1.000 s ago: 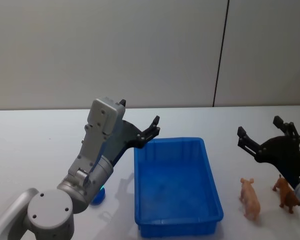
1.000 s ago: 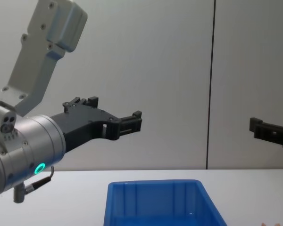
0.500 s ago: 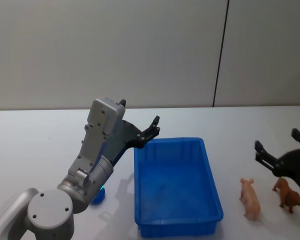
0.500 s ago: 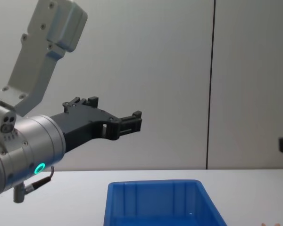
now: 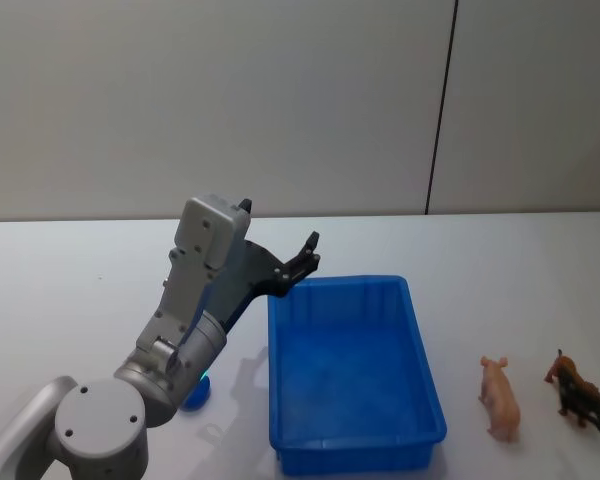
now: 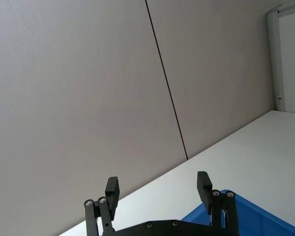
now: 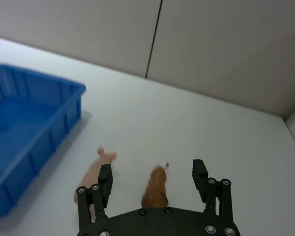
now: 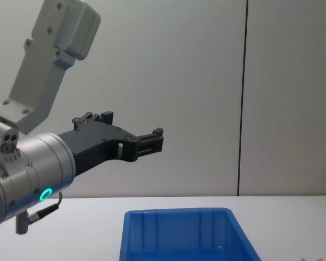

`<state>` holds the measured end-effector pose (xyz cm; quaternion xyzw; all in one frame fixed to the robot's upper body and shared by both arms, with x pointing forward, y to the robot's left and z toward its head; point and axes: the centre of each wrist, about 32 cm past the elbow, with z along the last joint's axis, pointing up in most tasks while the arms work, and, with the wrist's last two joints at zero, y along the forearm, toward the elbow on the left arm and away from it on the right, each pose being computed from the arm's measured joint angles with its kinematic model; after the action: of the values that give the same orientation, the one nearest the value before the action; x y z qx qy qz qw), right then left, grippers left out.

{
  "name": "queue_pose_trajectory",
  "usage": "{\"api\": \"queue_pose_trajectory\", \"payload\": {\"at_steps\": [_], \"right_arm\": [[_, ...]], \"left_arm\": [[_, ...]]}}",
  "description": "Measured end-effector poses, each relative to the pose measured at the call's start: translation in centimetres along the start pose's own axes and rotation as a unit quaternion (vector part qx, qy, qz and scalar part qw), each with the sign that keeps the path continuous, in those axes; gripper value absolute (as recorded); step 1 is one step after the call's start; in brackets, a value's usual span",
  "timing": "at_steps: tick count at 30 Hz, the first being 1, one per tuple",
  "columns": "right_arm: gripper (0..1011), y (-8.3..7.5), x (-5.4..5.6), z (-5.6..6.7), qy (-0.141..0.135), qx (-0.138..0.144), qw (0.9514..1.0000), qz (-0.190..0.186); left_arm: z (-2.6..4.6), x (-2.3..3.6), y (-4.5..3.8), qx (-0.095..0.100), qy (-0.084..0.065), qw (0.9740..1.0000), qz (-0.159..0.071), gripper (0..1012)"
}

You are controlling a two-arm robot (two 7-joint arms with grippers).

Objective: Pick up the two dolls from the table and place them into the box.

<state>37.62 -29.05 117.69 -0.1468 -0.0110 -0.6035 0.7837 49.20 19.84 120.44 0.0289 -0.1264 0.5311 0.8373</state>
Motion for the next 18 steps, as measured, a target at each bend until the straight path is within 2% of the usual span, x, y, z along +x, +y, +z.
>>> {"api": "queue_pose_trajectory", "payload": {"at_steps": [3,5,9,15,18], "right_arm": [[1001,-0.6,0.2,-0.5,-0.004,-0.017,0.9998,-0.004],[1001,-1.4,0.5,-1.1,-0.010,-0.039,0.9992,-0.009],[1001,-2.0,0.8,-1.9,-0.016,-0.059,0.9980,-0.014],[1001,-2.3,1.2,-2.7,-0.029,-0.077,0.9965,-0.015],[1001,-2.1,1.4,-2.9,-0.036,-0.077,0.9963,-0.011]], "left_arm": [[0.00,0.00,0.00,0.000,0.000,1.0000,0.000,1002],[0.00,0.00,0.00,0.000,0.000,1.0000,0.000,1002],[0.00,0.00,0.00,0.000,0.000,1.0000,0.000,1002],[0.00,0.00,0.00,0.000,0.000,1.0000,0.000,1001],[0.00,0.00,0.00,0.000,0.000,1.0000,0.000,1002]]}}
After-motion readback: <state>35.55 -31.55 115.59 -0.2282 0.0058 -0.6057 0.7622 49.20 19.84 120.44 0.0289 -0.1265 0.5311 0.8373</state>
